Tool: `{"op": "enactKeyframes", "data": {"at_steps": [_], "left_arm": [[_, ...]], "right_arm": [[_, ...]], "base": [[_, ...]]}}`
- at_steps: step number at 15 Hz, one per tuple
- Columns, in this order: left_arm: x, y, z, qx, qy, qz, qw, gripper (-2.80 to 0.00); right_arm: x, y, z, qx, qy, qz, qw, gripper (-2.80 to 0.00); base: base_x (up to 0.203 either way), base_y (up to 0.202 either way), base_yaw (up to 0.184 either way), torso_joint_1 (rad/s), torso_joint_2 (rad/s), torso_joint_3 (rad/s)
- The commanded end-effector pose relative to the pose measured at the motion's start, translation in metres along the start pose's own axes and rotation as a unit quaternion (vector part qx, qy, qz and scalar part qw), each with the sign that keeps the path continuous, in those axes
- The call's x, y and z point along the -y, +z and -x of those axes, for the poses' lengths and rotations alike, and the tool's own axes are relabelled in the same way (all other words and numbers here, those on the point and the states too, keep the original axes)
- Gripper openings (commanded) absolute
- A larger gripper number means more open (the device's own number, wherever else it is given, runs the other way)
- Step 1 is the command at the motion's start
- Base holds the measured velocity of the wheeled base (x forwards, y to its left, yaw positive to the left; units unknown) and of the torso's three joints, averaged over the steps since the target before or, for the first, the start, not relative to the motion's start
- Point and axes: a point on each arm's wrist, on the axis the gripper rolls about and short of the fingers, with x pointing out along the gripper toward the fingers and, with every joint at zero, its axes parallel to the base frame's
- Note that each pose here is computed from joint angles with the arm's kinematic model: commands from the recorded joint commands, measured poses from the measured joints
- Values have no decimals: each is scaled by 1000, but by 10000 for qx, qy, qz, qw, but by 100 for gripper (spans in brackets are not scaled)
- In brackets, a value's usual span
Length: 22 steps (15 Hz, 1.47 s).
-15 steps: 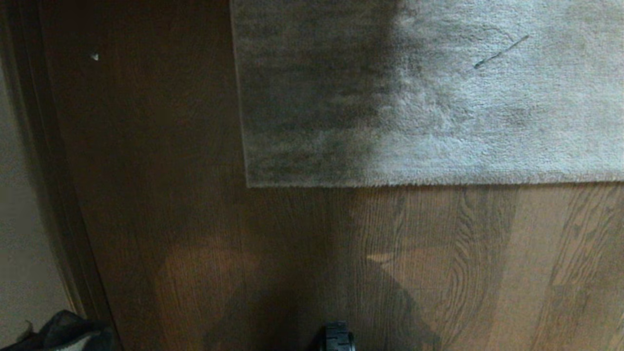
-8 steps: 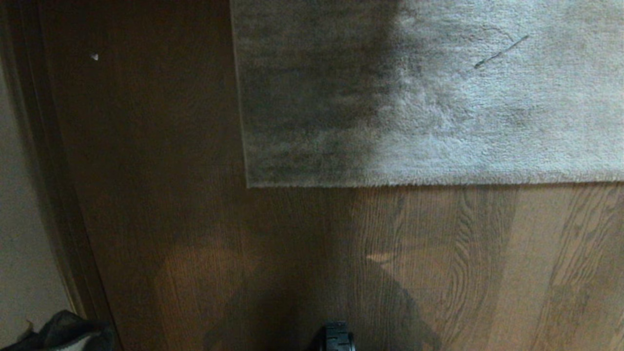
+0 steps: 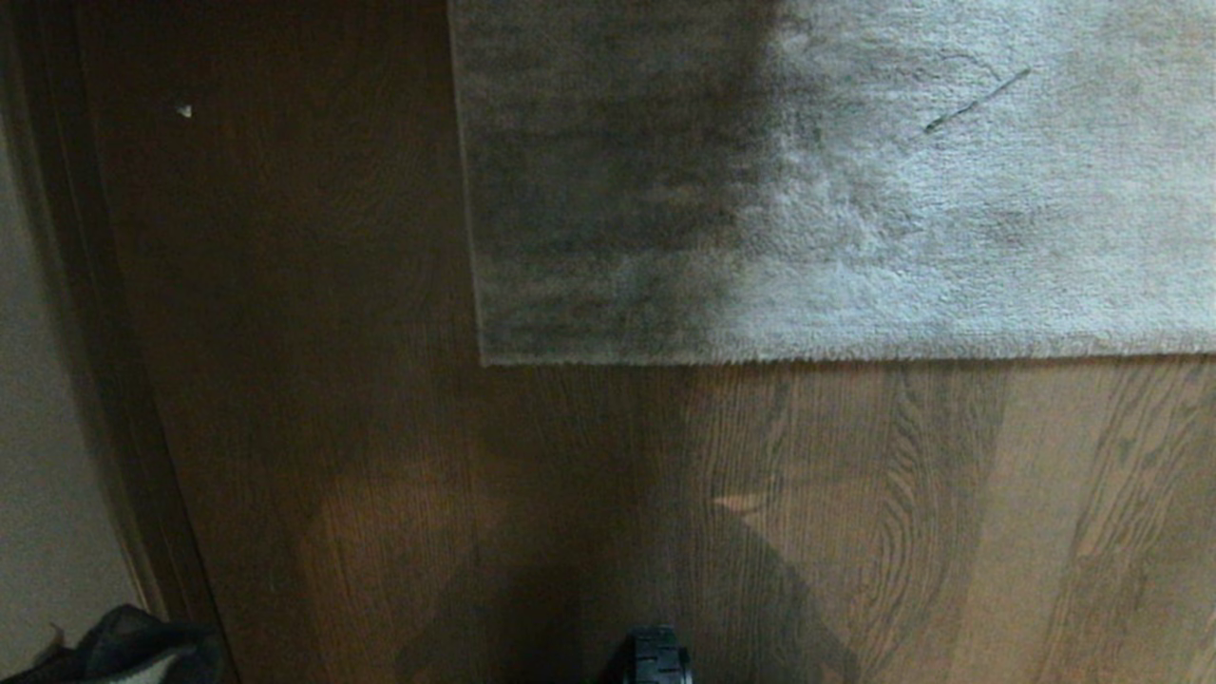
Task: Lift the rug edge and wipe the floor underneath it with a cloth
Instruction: Lift up the carpet
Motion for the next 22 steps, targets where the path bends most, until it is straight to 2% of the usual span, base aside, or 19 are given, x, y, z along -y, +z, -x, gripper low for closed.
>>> {"op": "enactKeyframes", "data": {"at_steps": [1,3,6,7,10,13,14,17,21,22], "left_arm": [[0,0,0,-1,1,0,10000,-280],[0,0,0,-1,1,0,10000,-280],[0,0,0,-1,1,0,10000,-280],[0,0,0,-1,1,0,10000,-280],[0,0,0,-1,1,0,10000,-280],[0,0,0,-1,1,0,10000,-280],[0,0,0,-1,1,0,10000,-280],[0,0,0,-1,1,0,10000,-280],[0,0,0,-1,1,0,10000,-280],[0,0,0,-1,1,0,10000,-280]], "right_arm": [[0,0,0,2,6,142,9999,-280],[0,0,0,4,96,321,9994,-280],[0,8,3,136,141,305,9993,-280],[-1,17,5,205,383,309,9986,-280],[-2,40,1,27,883,312,9956,-280],[-4,73,-12,-152,1652,267,9858,-280],[-5,83,-19,-231,2049,231,9782,-280],[-9,104,-47,-438,3186,80,9469,-280],[-14,112,-94,-756,4149,-139,9066,-280],[-19,112,-106,-828,4436,-156,8922,-280]], "base": [[0,0,0,0,0,0],[0,0,0,0,0,0],[0,0,0,0,0,0],[0,0,0,0,0,0],[0,0,0,0,0,0],[0,0,0,0,0,0],[0,0,0,0,0,0],[0,0,0,0,0,0],[0,0,0,0,0,0],[0,0,0,0,0,0]]}}
